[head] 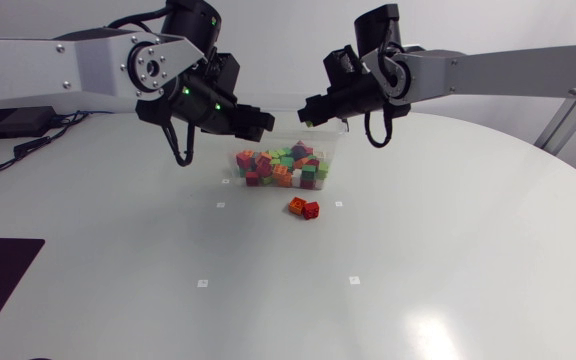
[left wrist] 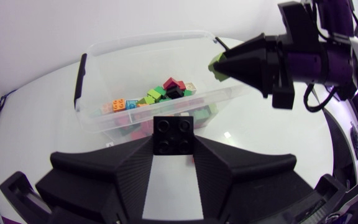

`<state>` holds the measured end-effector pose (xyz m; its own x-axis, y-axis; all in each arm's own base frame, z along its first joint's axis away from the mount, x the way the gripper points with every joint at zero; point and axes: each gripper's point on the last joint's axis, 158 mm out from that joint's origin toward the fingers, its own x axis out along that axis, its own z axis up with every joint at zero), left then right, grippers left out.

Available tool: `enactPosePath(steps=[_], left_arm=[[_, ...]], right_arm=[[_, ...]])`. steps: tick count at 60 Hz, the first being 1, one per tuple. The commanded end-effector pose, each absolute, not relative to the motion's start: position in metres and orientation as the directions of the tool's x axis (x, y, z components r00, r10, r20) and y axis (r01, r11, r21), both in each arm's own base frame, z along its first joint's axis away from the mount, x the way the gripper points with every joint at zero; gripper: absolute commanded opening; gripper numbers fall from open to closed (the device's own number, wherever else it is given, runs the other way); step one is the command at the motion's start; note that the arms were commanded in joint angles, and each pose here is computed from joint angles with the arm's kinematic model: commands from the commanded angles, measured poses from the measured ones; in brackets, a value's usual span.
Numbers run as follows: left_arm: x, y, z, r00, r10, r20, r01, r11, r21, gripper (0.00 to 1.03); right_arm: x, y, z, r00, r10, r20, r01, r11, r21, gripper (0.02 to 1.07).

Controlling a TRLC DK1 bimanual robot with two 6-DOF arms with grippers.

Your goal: Place the duplo bricks in the container

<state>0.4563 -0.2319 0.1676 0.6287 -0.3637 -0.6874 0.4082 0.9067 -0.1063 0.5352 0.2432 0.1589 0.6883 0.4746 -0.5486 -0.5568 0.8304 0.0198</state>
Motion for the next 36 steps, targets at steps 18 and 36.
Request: enactPosePath(steps=[18,36], left_arm=[[0.500,-0.232,0.205,0.723,-0.380,-0.577,0.369,0.918,-0.142,0.30],[0.532,-0.239,0.196,0.739,-0.376,-0.560,0.360,0.922,-0.143,0.30]], right_arm=[[0.503,0.234,0.186,0.705,0.479,-0.523,-0.550,0.835,0.021,0.98],[0.444,0.218,0.174,0.673,0.487,-0.556,-0.569,0.822,0.031,0.98]])
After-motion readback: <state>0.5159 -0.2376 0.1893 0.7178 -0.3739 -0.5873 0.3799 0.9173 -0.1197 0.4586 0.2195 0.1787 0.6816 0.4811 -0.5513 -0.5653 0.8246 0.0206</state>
